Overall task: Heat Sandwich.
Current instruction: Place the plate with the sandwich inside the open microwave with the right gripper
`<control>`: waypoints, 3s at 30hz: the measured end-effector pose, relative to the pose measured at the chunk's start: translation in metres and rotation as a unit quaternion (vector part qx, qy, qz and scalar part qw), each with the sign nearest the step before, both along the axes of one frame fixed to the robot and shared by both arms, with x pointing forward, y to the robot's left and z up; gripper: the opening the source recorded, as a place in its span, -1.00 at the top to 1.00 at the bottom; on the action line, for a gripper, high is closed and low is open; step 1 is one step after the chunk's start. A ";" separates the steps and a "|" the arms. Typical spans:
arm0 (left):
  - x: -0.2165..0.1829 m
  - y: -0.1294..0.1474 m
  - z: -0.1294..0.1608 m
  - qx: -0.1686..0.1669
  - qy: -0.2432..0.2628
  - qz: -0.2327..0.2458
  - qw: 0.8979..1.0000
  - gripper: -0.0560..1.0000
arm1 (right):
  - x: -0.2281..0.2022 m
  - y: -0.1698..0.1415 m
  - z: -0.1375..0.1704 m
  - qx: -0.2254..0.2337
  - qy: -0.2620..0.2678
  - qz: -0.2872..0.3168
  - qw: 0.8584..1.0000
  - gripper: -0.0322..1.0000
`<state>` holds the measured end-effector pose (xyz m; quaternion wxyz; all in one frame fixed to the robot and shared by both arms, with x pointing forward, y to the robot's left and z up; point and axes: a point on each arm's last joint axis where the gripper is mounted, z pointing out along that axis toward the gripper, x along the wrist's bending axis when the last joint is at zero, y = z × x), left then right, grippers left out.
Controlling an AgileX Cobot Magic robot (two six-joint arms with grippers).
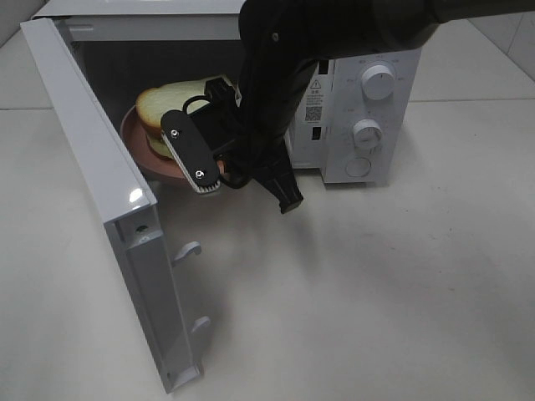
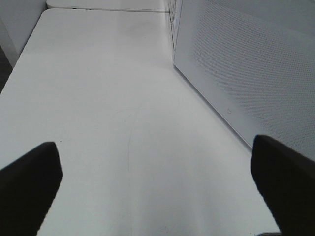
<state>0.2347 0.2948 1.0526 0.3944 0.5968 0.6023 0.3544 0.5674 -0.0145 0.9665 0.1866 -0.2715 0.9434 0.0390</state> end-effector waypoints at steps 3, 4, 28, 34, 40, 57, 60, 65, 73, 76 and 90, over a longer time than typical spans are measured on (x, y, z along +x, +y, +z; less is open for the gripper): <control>0.000 0.000 0.000 0.000 0.000 0.000 1.000 -0.98 | 0.006 0.004 -0.001 0.001 -0.002 -0.010 1.000 0.86; 0.000 0.000 0.000 0.000 0.000 0.000 1.000 -0.98 | 0.011 0.008 -0.004 0.002 -0.002 -0.019 1.000 0.86; 0.000 0.000 0.000 0.000 0.000 0.000 1.000 -0.98 | 0.071 0.029 -0.021 0.025 -0.030 -0.125 0.991 0.84; 0.000 0.000 0.000 0.000 0.000 0.000 1.000 -0.98 | 0.079 0.028 -0.027 0.025 -0.031 -0.131 0.991 0.84; 0.000 0.000 0.000 0.000 0.000 0.000 1.000 -0.98 | 0.087 0.022 -0.033 0.026 -0.029 -0.147 0.988 0.82; 0.000 0.000 0.000 0.000 0.000 0.000 1.000 -0.98 | 0.090 0.025 -0.033 0.048 -0.029 -0.153 0.987 0.13; 0.000 0.000 0.000 0.000 0.000 0.000 1.000 -0.98 | 0.090 0.025 -0.033 0.050 -0.028 -0.156 0.986 -0.11; 0.000 0.000 0.000 0.000 0.000 0.000 1.000 -0.98 | 0.089 0.026 -0.032 0.060 -0.021 -0.170 0.983 -0.69; 0.000 0.000 0.000 0.000 0.000 0.000 1.000 -0.98 | 0.087 0.025 -0.025 0.070 -0.023 -0.178 0.981 -0.75; 0.000 0.000 0.000 0.000 0.000 0.000 1.000 -0.98 | 0.084 0.023 -0.021 0.077 -0.027 -0.176 0.981 -0.74; 0.000 0.000 0.000 0.000 0.000 0.000 1.000 -0.98 | 0.043 -0.005 -0.012 0.118 -0.050 -0.152 0.980 -0.66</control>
